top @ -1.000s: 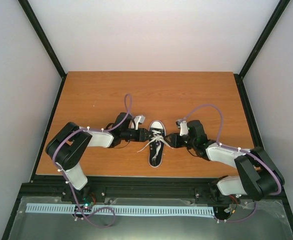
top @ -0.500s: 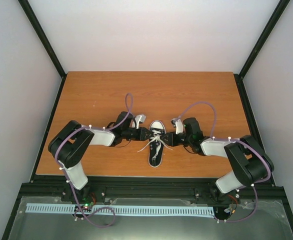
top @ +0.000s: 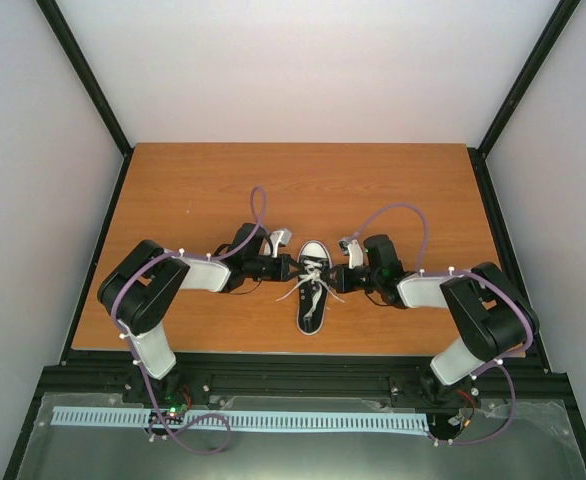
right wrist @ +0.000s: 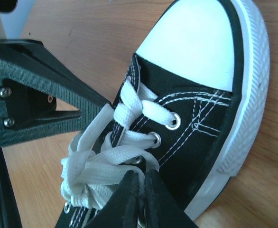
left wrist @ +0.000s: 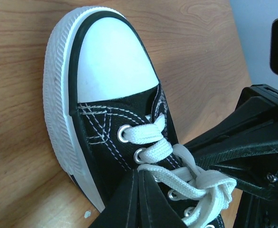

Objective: Tie the shoes

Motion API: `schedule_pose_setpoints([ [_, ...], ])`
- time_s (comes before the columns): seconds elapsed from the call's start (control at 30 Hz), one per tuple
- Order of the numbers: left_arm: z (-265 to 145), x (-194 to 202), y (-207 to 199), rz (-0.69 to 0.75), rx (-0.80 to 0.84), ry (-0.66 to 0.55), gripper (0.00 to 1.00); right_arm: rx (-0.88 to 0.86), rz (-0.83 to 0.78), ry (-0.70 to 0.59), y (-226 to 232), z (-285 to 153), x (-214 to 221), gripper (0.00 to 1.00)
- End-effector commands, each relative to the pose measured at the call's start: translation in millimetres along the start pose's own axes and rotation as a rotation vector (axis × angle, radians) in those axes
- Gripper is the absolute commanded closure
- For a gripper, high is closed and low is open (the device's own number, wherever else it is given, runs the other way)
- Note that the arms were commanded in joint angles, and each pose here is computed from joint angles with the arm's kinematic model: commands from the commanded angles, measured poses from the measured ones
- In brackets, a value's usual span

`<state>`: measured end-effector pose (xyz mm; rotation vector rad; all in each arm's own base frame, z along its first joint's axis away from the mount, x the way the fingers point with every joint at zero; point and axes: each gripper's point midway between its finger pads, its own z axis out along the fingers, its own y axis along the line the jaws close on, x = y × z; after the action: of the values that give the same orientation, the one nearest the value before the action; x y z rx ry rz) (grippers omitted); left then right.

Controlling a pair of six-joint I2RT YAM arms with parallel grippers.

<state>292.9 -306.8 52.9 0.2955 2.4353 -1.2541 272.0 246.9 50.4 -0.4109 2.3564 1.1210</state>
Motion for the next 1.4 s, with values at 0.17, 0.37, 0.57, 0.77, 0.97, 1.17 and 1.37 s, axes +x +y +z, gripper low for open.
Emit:
schedule_pose_setpoints([
  [0.17,-8,-17,-4,0.034,-0.018,-0.071,0.99,0.042,-0.044,-0.053,3,-13,-14,0.97],
  [0.37,-19,-17,8,0.016,-0.092,-0.114,0.99,0.095,-0.033,-0.053,-4,-21,-8,0.97],
  [0.57,-24,-12,17,-0.007,-0.124,-0.122,0.99,0.157,-0.025,-0.053,-13,-28,1,0.97],
  [0.77,-29,-8,25,-0.026,-0.158,-0.137,0.99,0.184,-0.016,-0.057,-17,-34,6,0.97],
  [0.97,-34,-5,30,-0.035,-0.180,-0.142,0.99,0.202,-0.016,-0.056,-19,-37,10,0.97],
  [1.17,-36,-2,35,-0.048,-0.202,-0.149,0.99,0.228,-0.005,-0.056,-25,-38,13,0.97],
  [1.37,-41,0,41,-0.064,-0.227,-0.162,0.99,0.243,0.000,-0.057,-28,-40,17,0.97],
])
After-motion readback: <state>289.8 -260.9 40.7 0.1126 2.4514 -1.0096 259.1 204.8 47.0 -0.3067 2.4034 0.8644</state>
